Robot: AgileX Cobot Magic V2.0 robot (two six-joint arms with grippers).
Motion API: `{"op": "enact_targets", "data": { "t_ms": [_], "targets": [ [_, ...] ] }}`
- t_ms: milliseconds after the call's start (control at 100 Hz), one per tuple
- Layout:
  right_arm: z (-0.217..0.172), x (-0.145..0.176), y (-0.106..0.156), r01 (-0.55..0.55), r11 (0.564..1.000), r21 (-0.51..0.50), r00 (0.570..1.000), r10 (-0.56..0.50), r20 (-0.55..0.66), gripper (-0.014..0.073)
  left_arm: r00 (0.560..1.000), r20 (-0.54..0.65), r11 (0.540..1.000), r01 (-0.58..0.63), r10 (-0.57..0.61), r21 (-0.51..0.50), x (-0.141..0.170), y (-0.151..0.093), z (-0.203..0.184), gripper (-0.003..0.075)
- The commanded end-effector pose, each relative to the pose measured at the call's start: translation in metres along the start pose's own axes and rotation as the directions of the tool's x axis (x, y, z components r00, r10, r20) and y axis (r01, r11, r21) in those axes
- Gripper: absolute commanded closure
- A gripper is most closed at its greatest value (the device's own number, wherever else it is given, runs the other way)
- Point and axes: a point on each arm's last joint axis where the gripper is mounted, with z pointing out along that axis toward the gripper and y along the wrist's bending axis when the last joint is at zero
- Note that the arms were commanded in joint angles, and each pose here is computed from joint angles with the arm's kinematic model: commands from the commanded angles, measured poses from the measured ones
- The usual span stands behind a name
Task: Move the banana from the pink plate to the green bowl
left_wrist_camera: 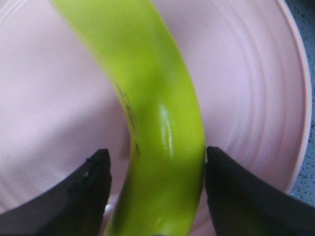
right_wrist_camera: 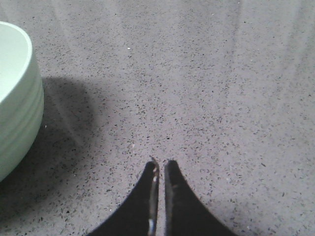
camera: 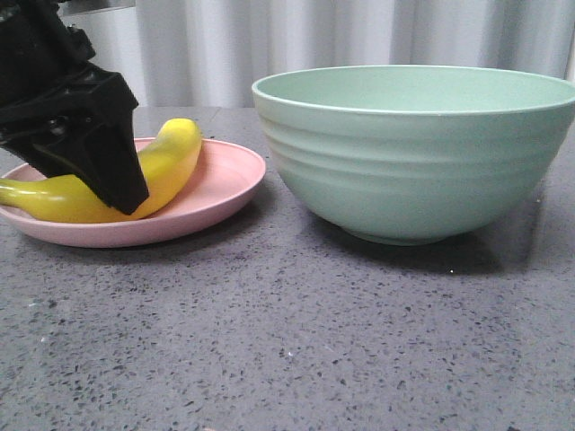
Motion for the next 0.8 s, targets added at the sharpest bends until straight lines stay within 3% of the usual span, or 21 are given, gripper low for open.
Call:
{"op": "enact_targets", "data": {
  "t_ms": [0,230,490,790],
  "targets": [
    [-0.002,-0.017,0.001,-0.001,1.0,0.0,0.995,0.001,0.102,0.0657,0.996,0.094,1.0,-0.009,0.009,-0.002,-0.011,-0.004,-0.016,0.0413],
    [-0.002,-0.017,0.001,-0.001,1.0,0.0,0.995,0.001,0.102,0.0657,0.995,0.096,1.0,-0.009,0.009,-0.003,-0.011,-0.004,-0.016,0.0514],
    [-0.005,-0.025,0.002,0.001,1.0,-0.011,0.993,0.0,0.122,0.0657,0.992,0.127,0.999,-0.012,0.008,0.03,-0.025,-0.009,-0.032,0.0514],
    [-0.002,-0.06,0.013,0.054,0.996,-0.067,0.995,-0.059,-0.076,0.0655,0.95,0.312,0.976,-0.08,0.013,0.202,-0.046,-0.034,-0.088,0.0514]
  ]
}}
